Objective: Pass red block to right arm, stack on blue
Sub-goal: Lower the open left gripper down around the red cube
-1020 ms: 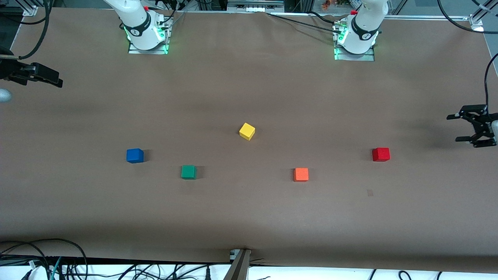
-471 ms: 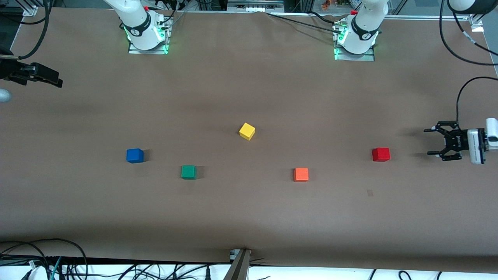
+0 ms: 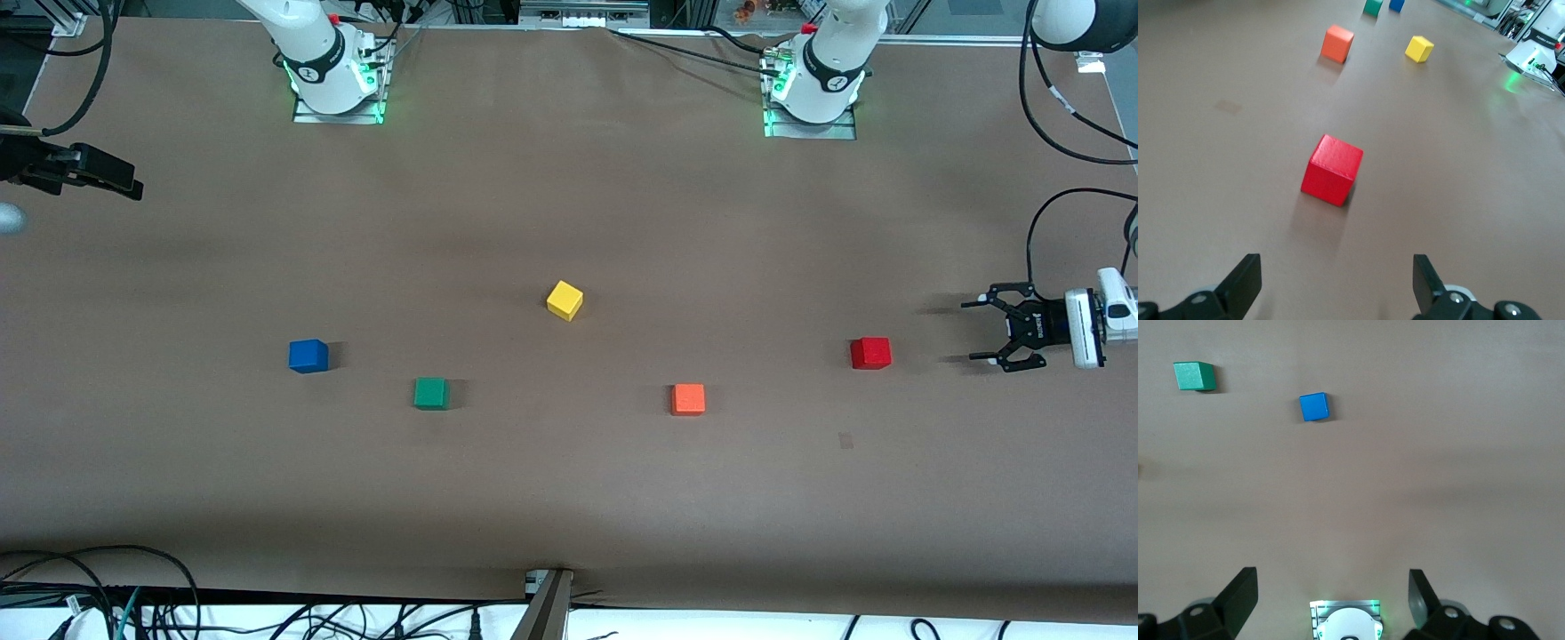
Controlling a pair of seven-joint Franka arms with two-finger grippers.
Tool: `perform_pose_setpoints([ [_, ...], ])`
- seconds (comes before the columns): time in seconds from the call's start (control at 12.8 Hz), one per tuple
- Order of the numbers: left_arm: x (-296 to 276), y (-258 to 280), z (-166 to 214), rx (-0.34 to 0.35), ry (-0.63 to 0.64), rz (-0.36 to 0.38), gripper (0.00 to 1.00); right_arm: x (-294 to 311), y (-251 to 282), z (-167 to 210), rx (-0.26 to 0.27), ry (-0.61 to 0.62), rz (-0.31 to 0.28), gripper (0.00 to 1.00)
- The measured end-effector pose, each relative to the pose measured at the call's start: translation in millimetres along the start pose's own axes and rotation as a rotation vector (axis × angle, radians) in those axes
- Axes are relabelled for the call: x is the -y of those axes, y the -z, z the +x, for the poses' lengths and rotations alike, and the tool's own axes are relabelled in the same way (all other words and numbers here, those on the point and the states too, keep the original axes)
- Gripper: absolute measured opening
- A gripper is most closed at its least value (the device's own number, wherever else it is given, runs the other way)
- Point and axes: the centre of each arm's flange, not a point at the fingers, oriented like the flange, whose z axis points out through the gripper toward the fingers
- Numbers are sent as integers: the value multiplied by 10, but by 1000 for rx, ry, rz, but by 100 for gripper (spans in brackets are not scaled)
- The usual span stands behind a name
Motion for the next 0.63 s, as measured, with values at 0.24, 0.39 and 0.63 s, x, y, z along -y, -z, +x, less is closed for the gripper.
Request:
perform_pose_setpoints([
  [0.24,55,-216,-174,-71,-77,6,100,0,0,0,0,0,0,100],
  [0.39,77,-325,-258,-103,-112,9,100,0,0,0,0,0,0,100],
  [0.63,111,-444,-308,-149,-153,21,100,0,0,0,0,0,0,100],
])
